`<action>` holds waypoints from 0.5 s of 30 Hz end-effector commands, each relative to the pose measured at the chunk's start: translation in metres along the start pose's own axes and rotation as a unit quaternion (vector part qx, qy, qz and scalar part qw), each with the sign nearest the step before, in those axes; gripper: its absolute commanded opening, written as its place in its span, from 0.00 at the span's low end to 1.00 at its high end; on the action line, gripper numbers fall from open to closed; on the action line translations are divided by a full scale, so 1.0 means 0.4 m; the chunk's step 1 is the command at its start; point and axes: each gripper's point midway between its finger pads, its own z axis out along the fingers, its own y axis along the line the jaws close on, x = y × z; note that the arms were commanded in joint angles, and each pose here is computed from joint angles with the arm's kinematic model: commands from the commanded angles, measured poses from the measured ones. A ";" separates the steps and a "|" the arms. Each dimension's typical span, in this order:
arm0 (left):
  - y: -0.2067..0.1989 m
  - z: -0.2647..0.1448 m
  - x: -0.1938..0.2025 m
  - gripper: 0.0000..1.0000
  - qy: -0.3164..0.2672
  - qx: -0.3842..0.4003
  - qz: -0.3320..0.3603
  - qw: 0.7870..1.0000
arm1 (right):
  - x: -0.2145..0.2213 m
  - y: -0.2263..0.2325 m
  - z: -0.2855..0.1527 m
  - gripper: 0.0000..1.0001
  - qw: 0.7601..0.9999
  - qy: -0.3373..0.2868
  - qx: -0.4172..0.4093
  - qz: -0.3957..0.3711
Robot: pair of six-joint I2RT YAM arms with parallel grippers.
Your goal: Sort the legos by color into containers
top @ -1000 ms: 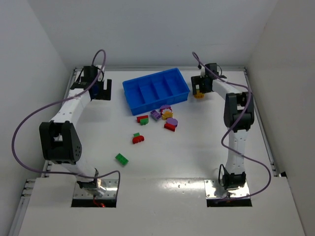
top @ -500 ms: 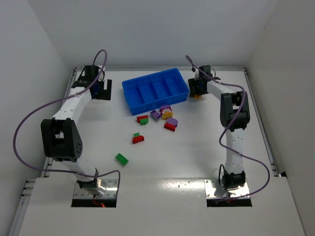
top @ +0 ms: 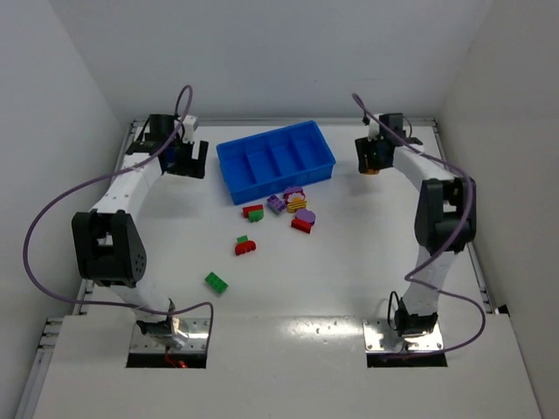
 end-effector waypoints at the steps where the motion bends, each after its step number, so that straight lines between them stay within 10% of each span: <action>1: -0.037 -0.051 -0.084 0.97 -0.051 0.052 0.025 0.997 | -0.103 -0.004 -0.160 0.00 0.996 -0.078 -0.033 -0.037; 7: -0.220 -0.080 -0.047 0.97 0.008 0.276 0.078 0.958 | -0.095 0.170 -0.318 0.00 0.950 -0.136 -0.196 -0.204; 10: -0.329 -0.135 -0.022 0.97 0.061 0.421 0.041 0.904 | -0.092 0.245 -0.354 0.00 0.918 -0.168 -0.269 -0.237; 15: -0.427 -0.182 -0.029 0.97 0.053 0.456 0.081 0.885 | -0.105 0.344 -0.389 0.00 0.880 -0.186 -0.338 -0.278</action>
